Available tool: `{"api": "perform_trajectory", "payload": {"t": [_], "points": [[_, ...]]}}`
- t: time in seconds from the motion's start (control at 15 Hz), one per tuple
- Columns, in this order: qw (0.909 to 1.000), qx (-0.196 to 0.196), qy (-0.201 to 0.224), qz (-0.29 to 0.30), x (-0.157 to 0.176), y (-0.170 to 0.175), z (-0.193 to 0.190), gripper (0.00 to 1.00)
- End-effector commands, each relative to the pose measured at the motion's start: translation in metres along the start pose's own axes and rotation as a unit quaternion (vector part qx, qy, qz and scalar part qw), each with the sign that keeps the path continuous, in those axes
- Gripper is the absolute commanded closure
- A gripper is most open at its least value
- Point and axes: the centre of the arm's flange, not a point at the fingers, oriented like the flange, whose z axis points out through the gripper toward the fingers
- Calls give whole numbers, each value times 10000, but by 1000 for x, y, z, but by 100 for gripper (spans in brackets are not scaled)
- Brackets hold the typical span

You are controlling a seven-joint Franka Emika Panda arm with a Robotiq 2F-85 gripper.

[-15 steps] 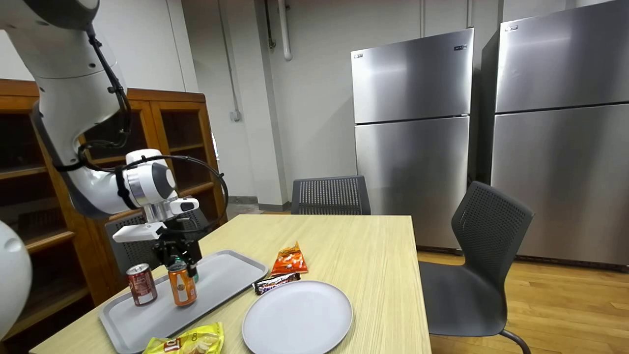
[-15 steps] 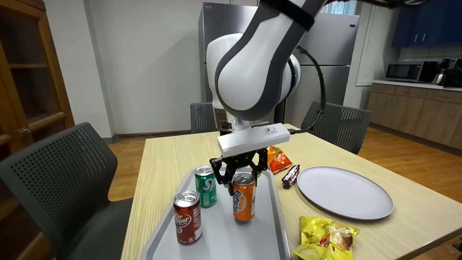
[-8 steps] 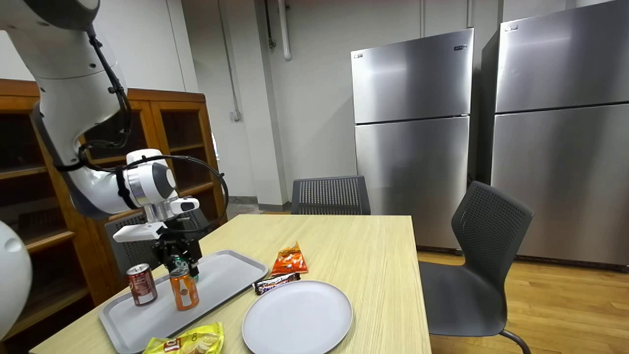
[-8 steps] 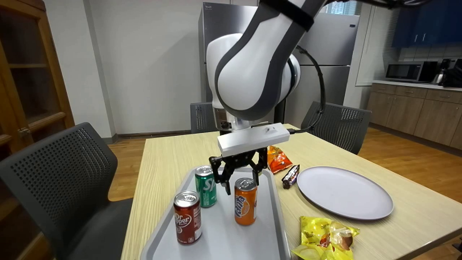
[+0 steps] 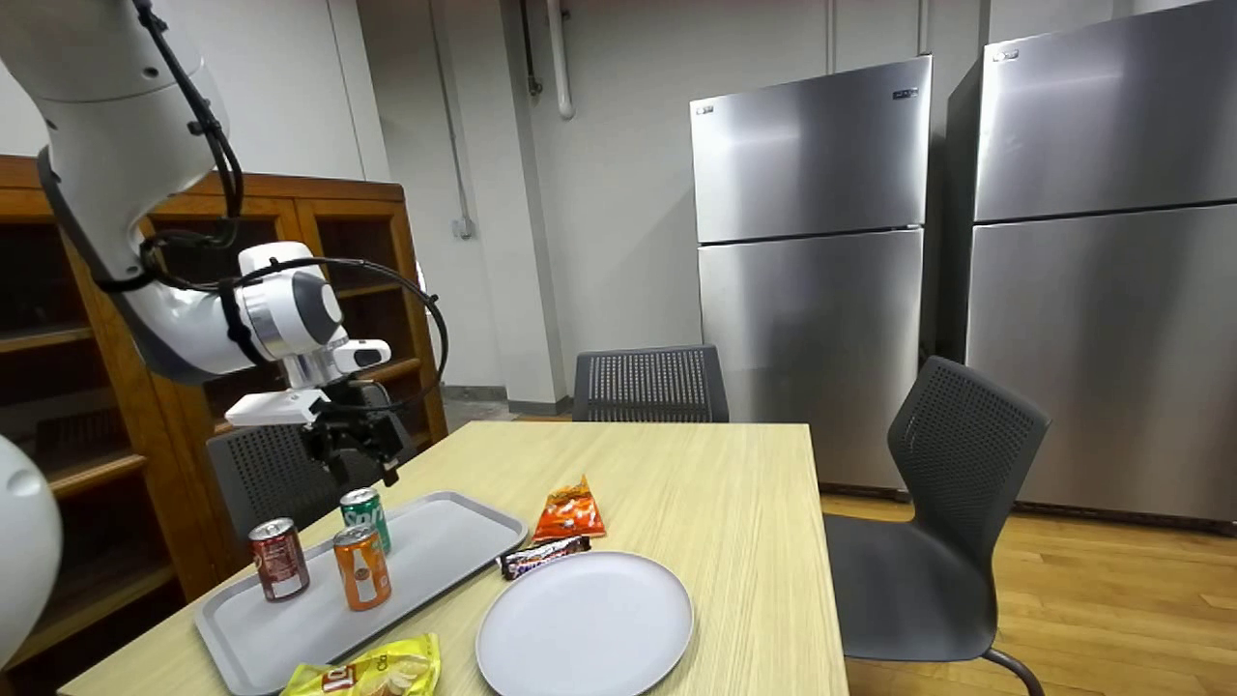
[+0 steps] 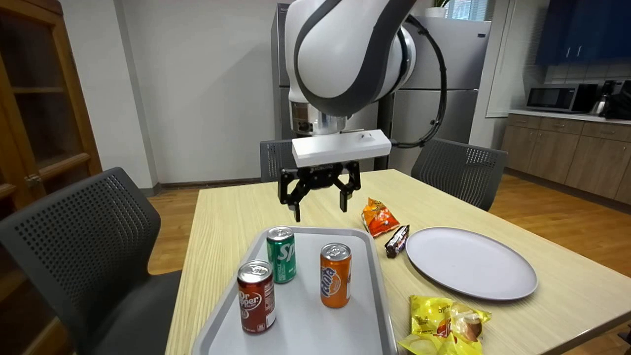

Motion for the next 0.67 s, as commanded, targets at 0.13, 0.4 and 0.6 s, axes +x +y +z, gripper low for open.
{"api": "perform_trajectory", "payload": {"t": [0.13,0.4,0.6], "points": [[9990,94,305,300,10,36,-40,0],[9982,103,395,447,10,61,-53,0],[9974,123,421,573,8,81,-60,0]]}}
